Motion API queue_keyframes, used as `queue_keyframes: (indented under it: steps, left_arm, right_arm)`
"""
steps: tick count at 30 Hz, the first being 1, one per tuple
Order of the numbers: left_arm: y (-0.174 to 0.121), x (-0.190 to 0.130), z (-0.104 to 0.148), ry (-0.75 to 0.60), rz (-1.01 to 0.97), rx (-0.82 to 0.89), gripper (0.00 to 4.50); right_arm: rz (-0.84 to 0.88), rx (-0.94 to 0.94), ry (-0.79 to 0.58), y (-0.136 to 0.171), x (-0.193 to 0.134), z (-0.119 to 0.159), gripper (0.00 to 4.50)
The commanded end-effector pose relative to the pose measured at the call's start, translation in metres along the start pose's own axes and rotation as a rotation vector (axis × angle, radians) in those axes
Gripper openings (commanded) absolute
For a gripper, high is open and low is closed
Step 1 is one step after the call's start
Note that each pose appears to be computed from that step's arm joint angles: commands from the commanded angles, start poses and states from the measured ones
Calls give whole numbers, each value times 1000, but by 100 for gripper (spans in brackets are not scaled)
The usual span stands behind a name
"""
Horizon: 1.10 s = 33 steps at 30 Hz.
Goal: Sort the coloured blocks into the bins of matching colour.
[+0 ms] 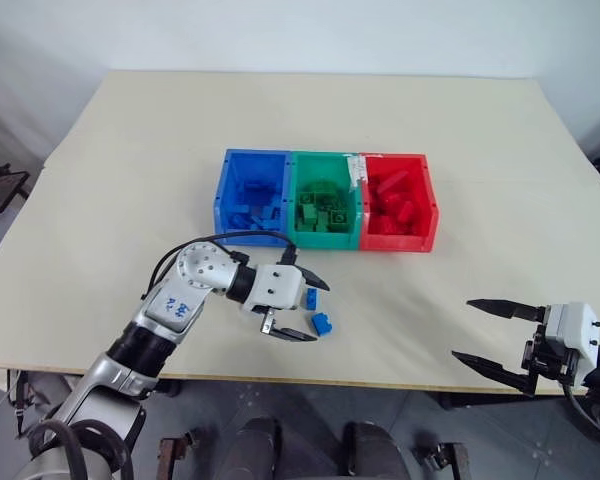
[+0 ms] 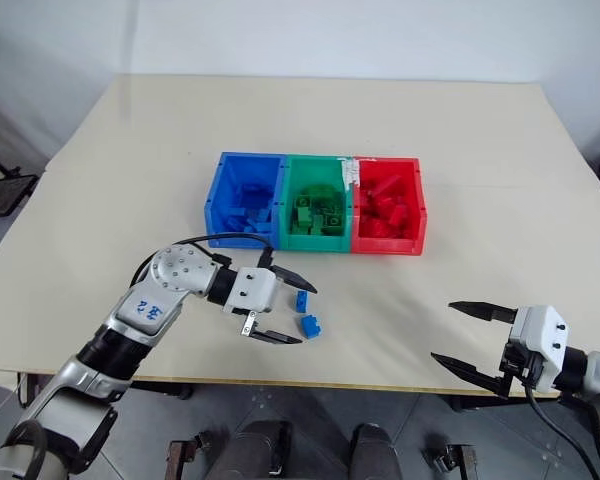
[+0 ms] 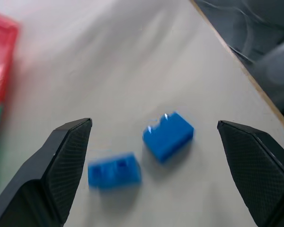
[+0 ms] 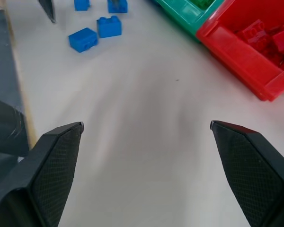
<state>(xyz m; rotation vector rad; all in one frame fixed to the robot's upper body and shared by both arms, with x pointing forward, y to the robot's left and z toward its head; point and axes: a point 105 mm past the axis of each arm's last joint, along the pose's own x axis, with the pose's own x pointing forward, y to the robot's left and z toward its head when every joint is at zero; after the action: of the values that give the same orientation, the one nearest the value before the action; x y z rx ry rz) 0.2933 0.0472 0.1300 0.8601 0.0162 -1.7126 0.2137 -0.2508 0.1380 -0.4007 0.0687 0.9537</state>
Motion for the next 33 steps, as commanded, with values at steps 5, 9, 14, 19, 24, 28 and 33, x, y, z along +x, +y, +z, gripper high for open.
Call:
queue_keyframes:
  steps: [5, 9, 14, 19, 24, 28, 33]
  left_arm:
    - [-1, 7, -3, 58, -139, 26, 450]
    - [1, 15, -1, 46, -145, 42, 412]
    - [-1, 19, 1, 37, -151, 49, 272]
    - [-3, 18, -3, 52, -149, 47, 109]
    - [-1, 15, -4, 44, -107, 36, 4]
    - [6, 11, 13, -81, -13, 34, 4]
    - [9, -8, 18, -166, 109, 5, 4]
  right_arm:
    - [-45, -3, -23, 6, -8, 11, 449]
    - [-53, 10, -23, 12, -8, 13, 450]
    - [-48, 5, -38, 14, -5, 16, 450]
    - [-21, -7, -55, 13, 4, 21, 450]
    - [-3, -18, -72, 7, 11, 26, 450]
    - [8, -16, -92, 3, 18, 28, 450]
    - [12, -5, -120, -1, 24, 30, 450]
